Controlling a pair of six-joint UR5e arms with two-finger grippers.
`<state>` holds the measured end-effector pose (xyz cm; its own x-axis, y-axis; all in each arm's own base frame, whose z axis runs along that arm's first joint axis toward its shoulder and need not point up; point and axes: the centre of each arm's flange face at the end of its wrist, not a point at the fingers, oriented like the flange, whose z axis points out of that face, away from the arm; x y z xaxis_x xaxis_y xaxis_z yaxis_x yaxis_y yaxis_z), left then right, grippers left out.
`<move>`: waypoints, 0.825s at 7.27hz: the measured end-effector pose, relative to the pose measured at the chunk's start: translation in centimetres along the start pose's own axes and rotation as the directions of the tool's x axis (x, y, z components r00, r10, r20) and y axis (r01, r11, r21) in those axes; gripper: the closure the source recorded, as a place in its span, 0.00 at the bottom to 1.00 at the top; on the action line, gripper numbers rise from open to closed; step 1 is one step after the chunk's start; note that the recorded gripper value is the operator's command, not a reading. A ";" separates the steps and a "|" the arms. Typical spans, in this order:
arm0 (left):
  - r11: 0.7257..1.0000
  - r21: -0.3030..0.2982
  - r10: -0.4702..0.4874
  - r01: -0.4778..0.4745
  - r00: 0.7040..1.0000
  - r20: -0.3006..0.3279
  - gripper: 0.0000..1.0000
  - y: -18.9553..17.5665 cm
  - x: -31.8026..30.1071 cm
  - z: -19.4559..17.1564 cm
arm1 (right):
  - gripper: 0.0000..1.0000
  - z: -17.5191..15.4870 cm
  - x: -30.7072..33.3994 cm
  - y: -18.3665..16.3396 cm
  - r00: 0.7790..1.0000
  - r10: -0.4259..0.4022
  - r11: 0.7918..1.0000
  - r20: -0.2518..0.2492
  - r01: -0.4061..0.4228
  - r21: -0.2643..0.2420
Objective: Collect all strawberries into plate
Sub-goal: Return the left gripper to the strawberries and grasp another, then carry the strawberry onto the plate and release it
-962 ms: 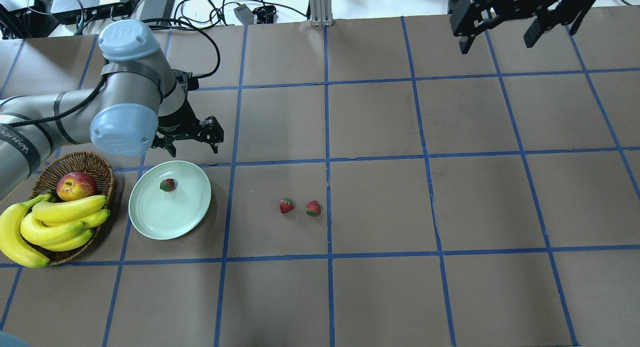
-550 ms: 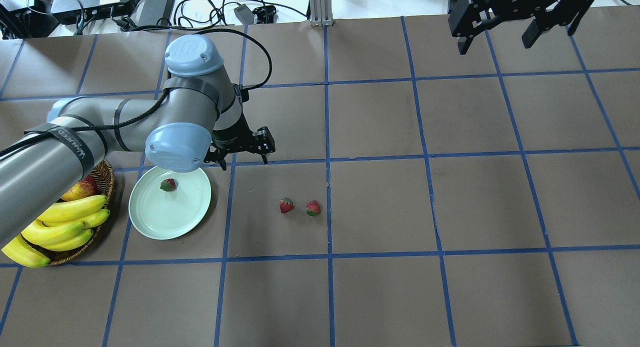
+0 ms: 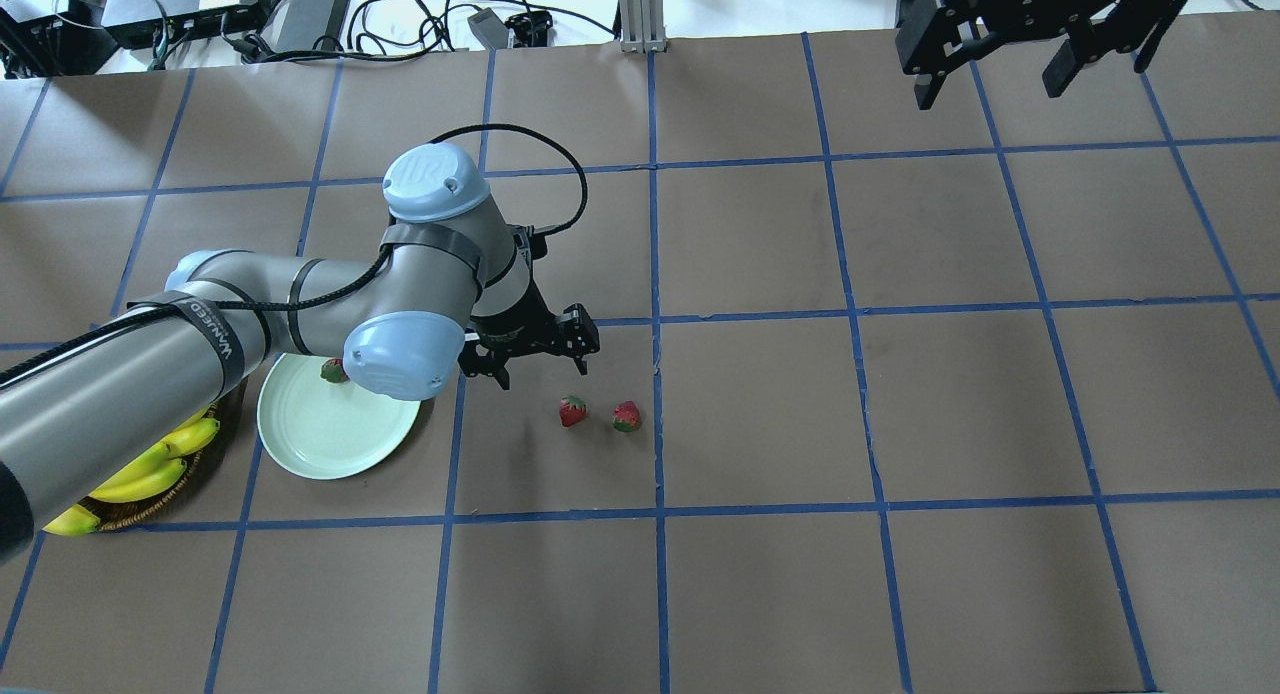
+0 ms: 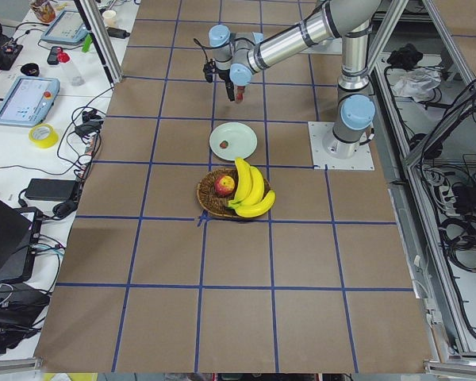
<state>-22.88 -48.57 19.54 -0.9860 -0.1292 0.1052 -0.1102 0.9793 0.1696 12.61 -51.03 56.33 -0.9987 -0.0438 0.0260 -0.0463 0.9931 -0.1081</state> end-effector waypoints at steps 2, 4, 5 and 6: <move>1.000 -0.026 -0.003 0.002 1.000 -0.006 0.06 0.4 -0.2 1.8 | 0.00 0.0 0.0 0.0 1.000 0.000 1.000 0.000 0.000 0.000; 0.999 -0.054 -0.007 0.005 0.999 -0.036 0.34 0.6 0.0 2.8 | 0.00 -0.1 0.0 0.0 1.000 0.002 1.000 0.001 -0.002 0.002; 0.998 -0.066 -0.009 0.006 0.999 -0.042 0.93 0.7 0.0 3.3 | 0.00 -0.1 0.0 0.0 1.000 0.002 1.000 0.000 -0.002 0.002; 0.997 -0.072 -0.009 0.006 0.999 -0.044 1.00 0.7 0.0 3.5 | 0.00 -0.1 0.0 0.0 1.000 0.002 1.000 0.000 -0.002 0.002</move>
<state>-23.39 -47.32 16.18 -0.9786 -0.1444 0.1466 -0.1063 0.9648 0.2407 12.61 -51.00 56.39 -0.9988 -0.0416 0.0256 -0.0442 0.9929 -0.1104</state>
